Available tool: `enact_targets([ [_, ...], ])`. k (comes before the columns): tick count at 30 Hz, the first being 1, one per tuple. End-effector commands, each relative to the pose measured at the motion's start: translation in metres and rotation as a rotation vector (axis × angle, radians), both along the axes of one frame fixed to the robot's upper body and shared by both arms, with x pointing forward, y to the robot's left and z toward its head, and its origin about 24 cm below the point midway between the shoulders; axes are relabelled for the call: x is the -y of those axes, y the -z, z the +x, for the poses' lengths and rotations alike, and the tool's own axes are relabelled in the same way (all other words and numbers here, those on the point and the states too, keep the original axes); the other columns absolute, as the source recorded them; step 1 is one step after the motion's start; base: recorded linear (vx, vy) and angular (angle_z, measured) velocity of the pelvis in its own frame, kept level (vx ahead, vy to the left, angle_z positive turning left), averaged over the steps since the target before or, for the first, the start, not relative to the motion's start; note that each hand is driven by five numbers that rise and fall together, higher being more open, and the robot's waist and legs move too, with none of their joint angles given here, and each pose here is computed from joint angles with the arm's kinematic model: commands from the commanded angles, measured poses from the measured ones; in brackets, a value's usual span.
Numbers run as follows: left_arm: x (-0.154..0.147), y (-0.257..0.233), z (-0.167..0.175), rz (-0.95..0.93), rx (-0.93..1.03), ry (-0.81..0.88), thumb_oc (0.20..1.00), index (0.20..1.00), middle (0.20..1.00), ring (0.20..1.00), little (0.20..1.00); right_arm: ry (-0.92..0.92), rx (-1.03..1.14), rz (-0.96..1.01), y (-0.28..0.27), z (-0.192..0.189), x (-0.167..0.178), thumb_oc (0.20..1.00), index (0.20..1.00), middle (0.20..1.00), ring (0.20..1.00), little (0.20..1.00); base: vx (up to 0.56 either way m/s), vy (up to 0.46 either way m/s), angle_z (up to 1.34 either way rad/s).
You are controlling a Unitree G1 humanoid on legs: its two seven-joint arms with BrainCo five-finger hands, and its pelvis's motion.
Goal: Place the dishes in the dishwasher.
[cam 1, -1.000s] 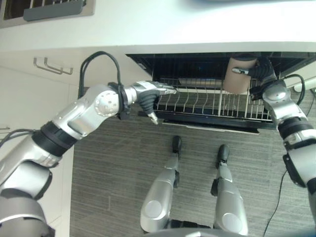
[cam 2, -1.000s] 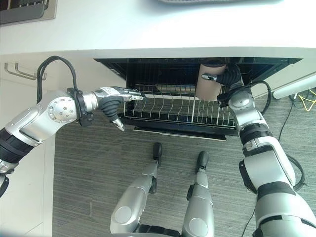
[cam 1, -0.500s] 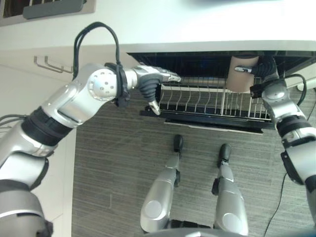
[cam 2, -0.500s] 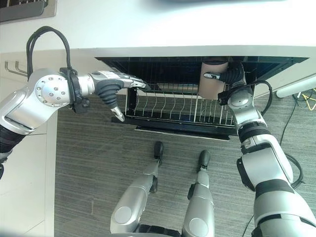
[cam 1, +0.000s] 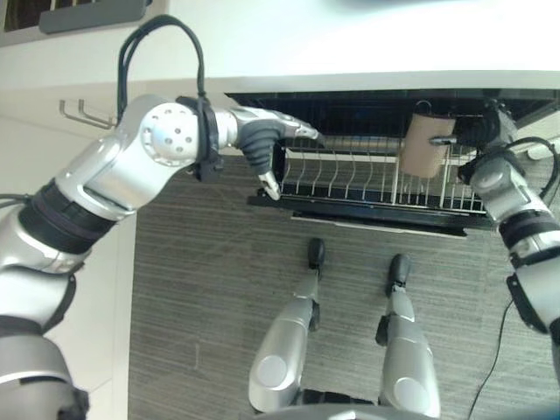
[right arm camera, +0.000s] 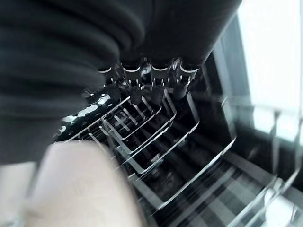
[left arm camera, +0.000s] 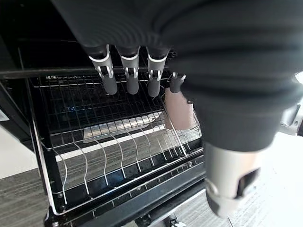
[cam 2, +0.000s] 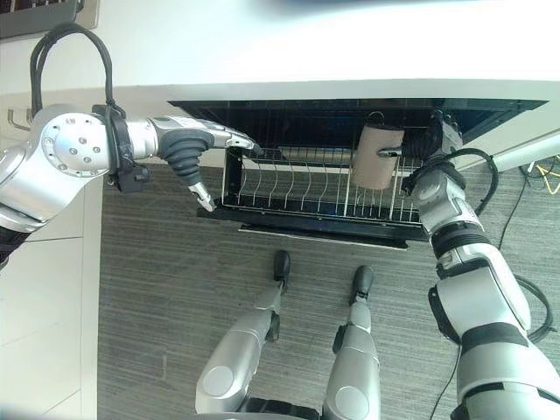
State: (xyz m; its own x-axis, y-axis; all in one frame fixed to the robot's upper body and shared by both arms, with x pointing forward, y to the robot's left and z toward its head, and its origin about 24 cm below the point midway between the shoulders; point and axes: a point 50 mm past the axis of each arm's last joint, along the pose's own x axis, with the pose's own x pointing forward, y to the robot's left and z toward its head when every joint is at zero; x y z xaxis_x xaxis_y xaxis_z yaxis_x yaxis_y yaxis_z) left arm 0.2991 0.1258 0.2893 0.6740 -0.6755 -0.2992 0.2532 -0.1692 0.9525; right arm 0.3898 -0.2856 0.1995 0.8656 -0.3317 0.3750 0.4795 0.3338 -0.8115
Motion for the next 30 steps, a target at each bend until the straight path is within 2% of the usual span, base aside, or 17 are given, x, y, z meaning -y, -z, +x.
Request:
enact_targets([
  [1, -0.006, -0.028, -0.008, -0.061, 0.076, 0.01, 1.0, 1.0, 1.0, 1.0, 1.0, 0.112, -0.014, -0.125, 0.006, -0.01, 0.017, 1.0, 1.0, 1.0, 1.0, 1.0, 0.0, 0.0, 0.0],
  [8, -0.006, -0.029, -0.007, -0.059, 0.087, 0.016, 1.0, 1.0, 1.0, 1.0, 1.0, 0.133, -0.007, -0.075, 0.015, -0.011, 0.019, 1.0, 1.0, 1.0, 1.0, 1.0, 0.0, 0.0, 0.0],
  [13, -0.007, -0.028, -0.006, -0.064, 0.089, 0.011, 1.0, 1.0, 1.0, 1.0, 1.0, 0.12, 0.05, 0.09, 0.014, -0.011, 0.02, 1.0, 1.0, 1.0, 1.0, 1.0, 0.0, 0.0, 0.0],
  [17, -0.013, -0.023, -0.004, -0.085, 0.085, -0.023, 1.0, 1.0, 1.0, 1.0, 1.0, 0.098, 0.166, 0.538, 0.031, -0.016, 0.021, 1.0, 1.0, 1.0, 1.0, 1.0, 0.02, 0.046, 0.0],
  [20, -0.016, -0.018, -0.003, -0.096, 0.087, -0.044, 1.0, 1.0, 1.0, 1.0, 1.0, 0.061, 0.204, 0.671, 0.042, -0.021, 0.02, 1.0, 1.0, 1.0, 1.0, 1.0, 0.02, 0.041, -0.01],
  [23, -0.031, -0.008, 0.0, -0.151, 0.09, -0.119, 1.0, 1.0, 1.0, 1.0, 1.0, -0.097, 0.258, 0.875, 0.065, -0.034, 0.003, 1.0, 1.0, 1.0, 1.0, 1.0, 0.04, 0.051, -0.02],
  [27, -0.05, 0.008, 0.001, -0.242, 0.102, -0.198, 1.0, 1.0, 1.0, 1.0, 1.0, -0.248, 0.246, 0.934, 0.081, -0.051, -0.021, 1.0, 1.0, 1.0, 1.0, 1.0, 0.03, 0.03, -0.04],
  [28, -0.074, 0.033, -0.001, -0.342, 0.108, -0.287, 1.0, 1.0, 1.0, 1.0, 1.0, -0.35, 0.191, 0.937, 0.101, -0.077, -0.039, 1.0, 1.0, 1.0, 1.0, 1.0, 0.03, 0.031, -0.03],
  [30, -0.081, 0.04, -0.003, -0.374, 0.111, -0.31, 1.0, 1.0, 1.0, 1.0, 1.0, -0.373, 0.171, 0.936, 0.106, -0.084, -0.044, 1.0, 1.0, 1.0, 1.0, 1.0, 0.03, 0.023, -0.05],
])
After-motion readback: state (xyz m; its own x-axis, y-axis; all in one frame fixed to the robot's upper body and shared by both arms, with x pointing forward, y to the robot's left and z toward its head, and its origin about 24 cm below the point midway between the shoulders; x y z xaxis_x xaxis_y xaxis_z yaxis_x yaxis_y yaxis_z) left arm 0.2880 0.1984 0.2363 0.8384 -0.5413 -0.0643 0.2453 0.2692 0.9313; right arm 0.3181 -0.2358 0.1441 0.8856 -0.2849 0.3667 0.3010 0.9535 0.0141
